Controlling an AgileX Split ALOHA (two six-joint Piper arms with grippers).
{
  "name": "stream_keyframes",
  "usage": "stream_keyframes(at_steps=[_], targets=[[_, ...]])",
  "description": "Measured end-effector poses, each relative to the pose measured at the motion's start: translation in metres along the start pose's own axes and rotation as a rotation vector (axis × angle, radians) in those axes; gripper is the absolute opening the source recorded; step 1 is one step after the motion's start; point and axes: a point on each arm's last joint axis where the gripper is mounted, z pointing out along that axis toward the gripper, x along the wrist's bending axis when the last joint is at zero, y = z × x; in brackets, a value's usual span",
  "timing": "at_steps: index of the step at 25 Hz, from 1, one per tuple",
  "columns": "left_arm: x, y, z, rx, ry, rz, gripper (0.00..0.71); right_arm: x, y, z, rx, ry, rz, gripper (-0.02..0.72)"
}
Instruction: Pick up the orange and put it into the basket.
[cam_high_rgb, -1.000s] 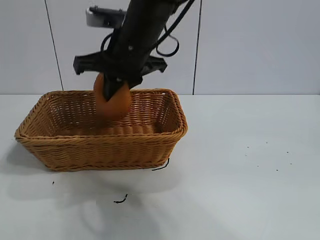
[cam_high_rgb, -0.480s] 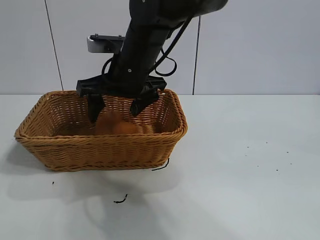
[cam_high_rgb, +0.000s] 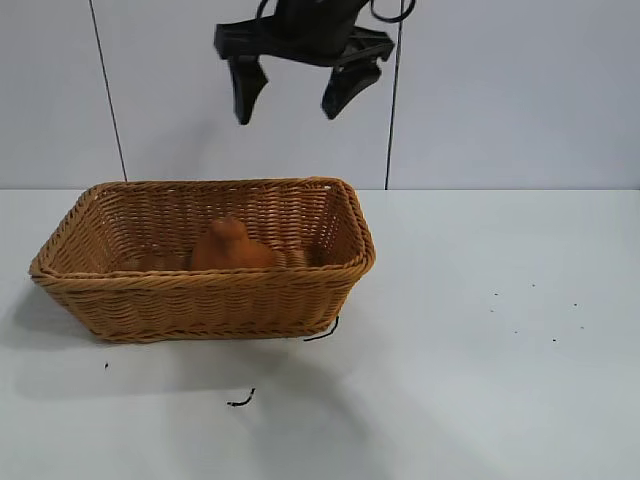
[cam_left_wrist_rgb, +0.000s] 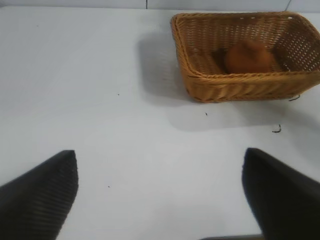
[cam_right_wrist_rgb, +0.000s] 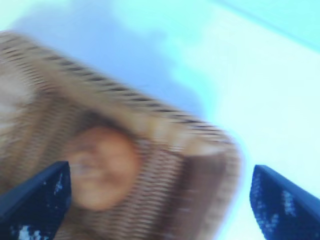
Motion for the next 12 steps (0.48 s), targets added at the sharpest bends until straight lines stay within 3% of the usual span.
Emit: stream_keyframes(at_steps=[7, 12], targets=[[0.0, 0.0, 0.0, -0.001, 0.001, 0.0, 0.639, -0.094, -0.004, -0.003, 0.043, -0.098, 0.162, 0.695], [0.0, 0.0, 0.0, -0.001, 0.001, 0.0, 0.639, -0.112, -0.011, 0.001, 0.07, -0.101, 0.205, 0.695]])
